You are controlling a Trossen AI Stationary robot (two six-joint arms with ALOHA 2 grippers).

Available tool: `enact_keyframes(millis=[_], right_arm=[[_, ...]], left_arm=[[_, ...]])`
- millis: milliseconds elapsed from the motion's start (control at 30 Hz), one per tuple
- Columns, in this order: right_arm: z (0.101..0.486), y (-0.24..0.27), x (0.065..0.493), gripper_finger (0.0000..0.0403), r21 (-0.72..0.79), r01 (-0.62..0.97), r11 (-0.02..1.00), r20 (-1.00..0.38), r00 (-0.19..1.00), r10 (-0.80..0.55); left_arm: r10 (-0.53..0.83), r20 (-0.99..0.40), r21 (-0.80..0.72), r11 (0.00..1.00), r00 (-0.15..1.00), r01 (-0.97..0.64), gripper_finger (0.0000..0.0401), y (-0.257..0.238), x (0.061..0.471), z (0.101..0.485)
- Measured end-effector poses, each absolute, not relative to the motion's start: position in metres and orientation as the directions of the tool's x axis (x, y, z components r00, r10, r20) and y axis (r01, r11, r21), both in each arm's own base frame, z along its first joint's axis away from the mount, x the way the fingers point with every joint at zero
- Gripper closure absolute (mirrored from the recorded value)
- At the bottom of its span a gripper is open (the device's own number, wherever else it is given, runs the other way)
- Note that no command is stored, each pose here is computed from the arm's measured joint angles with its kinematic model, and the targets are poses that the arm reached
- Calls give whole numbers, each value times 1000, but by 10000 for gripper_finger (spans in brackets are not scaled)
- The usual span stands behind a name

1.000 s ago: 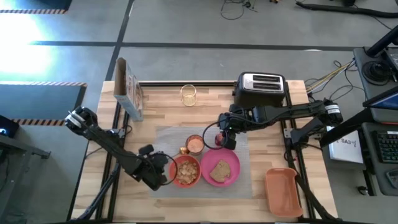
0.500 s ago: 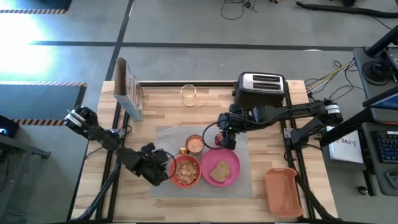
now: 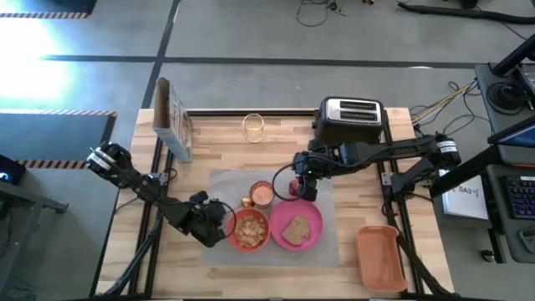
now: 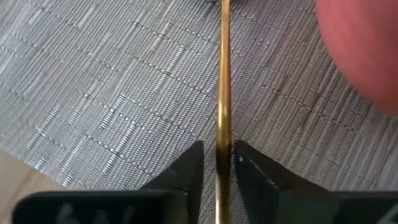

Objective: Arrange a breakfast setting
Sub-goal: Put the golden spoon to the left of the orange bowl on the gray mat

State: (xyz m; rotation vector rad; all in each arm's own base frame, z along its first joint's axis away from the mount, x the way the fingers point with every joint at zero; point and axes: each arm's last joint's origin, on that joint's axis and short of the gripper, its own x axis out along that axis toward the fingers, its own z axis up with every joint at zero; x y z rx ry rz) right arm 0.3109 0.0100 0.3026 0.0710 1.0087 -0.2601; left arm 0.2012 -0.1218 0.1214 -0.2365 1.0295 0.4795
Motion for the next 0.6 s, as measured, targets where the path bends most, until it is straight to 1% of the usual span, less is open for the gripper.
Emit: enact_keyframes(millis=[233,300,467,600], right_arm=[[303,10,312,243,-58,248,967,-839,512,-182],[304,10,313,243,-54,249,967,-832,525,-182],[304,10,313,243,-53,250,967,-830,527,-182],[304,10,313,243,-53,249,967,-830,527,-182]], left_arm=[[279,-862,22,855,422,-519,389,-121,200,120],[275,-864,20,855,421,-518,392,-122,201,122],[262,-870,6,853,419,-522,385,-125,206,129],[274,-875,-20,802,398,-596,386,-125,206,132]])
